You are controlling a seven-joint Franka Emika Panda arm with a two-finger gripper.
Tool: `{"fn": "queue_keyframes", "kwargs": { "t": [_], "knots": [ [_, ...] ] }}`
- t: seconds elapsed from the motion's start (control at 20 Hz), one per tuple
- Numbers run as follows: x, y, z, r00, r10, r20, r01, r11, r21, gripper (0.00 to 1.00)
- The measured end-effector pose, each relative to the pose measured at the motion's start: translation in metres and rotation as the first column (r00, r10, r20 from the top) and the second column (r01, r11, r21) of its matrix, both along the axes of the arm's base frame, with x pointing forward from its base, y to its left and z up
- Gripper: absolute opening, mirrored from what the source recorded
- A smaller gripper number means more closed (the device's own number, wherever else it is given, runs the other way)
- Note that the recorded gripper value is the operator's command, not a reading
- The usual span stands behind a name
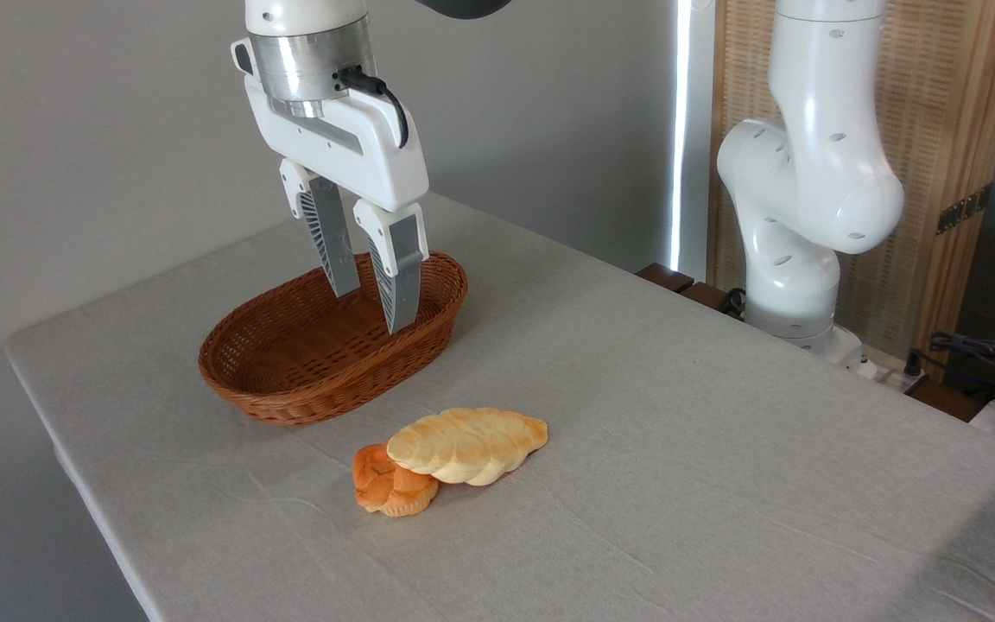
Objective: Put bread into the basket
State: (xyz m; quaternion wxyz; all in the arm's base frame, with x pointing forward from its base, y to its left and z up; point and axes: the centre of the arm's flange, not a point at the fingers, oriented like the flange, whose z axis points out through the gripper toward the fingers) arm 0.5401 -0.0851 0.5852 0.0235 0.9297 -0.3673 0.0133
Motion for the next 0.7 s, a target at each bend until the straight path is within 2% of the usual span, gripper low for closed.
{"fn": "queue_keyframes", "kwargs": {
  "t": [0.3,0.6,0.7],
  "knots": [
    [0.002,-0.001,-0.006,1.000,-0.001,-0.011,0.001,1.000,0.003,1.00],
    [0.018,-0.011,-0.047,0.999,-0.012,-0.044,0.013,1.000,0.018,1.00],
    [0.017,-0.004,-0.061,0.997,-0.048,-0.054,0.049,0.999,0.021,1.00]
  ]
}}
